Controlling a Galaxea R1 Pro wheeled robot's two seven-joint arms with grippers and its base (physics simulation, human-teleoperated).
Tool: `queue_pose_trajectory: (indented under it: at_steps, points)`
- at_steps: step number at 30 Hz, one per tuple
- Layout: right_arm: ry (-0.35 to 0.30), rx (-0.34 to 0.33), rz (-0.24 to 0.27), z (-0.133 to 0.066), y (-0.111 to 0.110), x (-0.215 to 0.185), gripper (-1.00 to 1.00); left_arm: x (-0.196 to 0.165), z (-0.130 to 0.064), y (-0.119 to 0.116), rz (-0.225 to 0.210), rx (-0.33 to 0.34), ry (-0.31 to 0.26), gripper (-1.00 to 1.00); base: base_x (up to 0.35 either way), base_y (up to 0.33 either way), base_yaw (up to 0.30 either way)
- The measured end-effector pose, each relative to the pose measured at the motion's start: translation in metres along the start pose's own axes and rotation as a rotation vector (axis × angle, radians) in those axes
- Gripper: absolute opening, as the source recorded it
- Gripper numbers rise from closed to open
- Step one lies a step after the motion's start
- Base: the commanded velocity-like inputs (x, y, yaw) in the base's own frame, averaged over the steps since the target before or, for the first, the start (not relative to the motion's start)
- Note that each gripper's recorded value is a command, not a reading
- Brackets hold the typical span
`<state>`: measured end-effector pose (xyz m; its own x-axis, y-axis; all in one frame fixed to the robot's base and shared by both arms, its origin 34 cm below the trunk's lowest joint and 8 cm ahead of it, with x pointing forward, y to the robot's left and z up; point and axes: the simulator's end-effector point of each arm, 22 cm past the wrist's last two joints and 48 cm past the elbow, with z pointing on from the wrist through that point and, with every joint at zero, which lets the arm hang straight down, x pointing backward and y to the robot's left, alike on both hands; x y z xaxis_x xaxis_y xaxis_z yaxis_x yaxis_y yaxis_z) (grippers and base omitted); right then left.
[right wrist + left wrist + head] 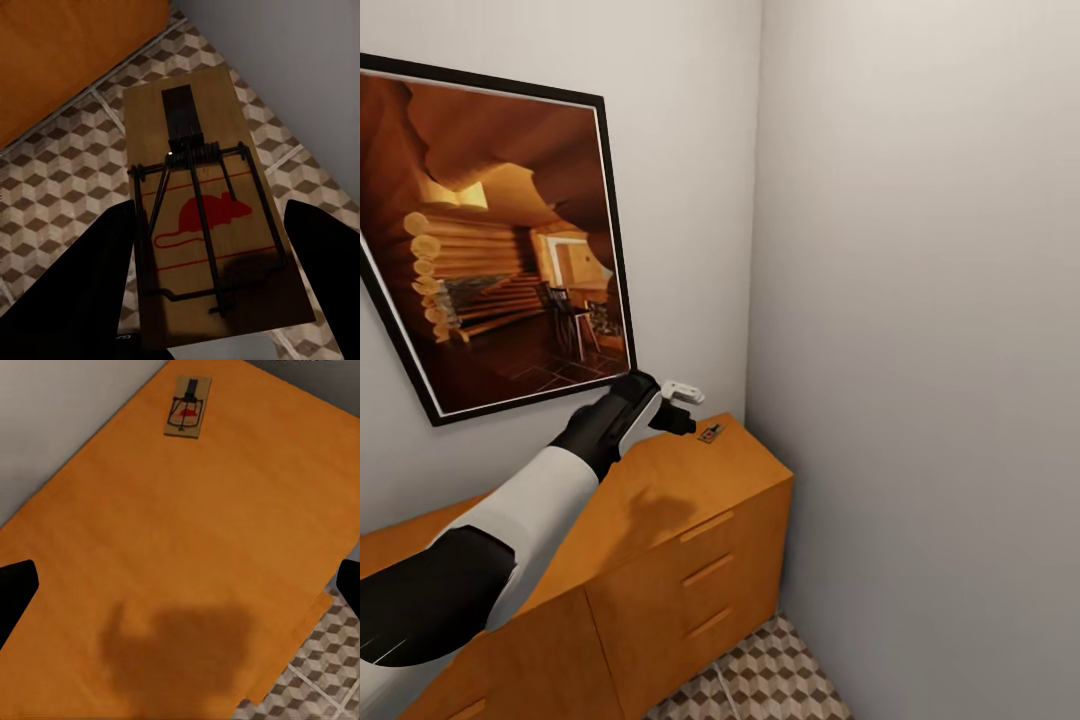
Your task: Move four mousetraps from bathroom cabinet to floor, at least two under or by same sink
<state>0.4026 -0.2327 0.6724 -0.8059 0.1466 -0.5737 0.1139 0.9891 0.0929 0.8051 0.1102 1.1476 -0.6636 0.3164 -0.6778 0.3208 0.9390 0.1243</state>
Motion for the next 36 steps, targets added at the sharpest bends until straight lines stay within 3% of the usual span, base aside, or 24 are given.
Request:
queue_pose_trajectory:
  at_steps: [26,36]
  points:
    - [0.0,-0.001,0.001,0.0,0.001,0.0,-1.0,0.003,0.006,-0.002,0.004,-0.001,-0.002,1.0,0.021,0.0,0.0]
    - [0.0,-0.002,0.001,0.0,0.002,0.0,-1.0,0.005,0.007,-0.007,0.006,0.029,0.001,1.0,0.002,0.0,-0.009]
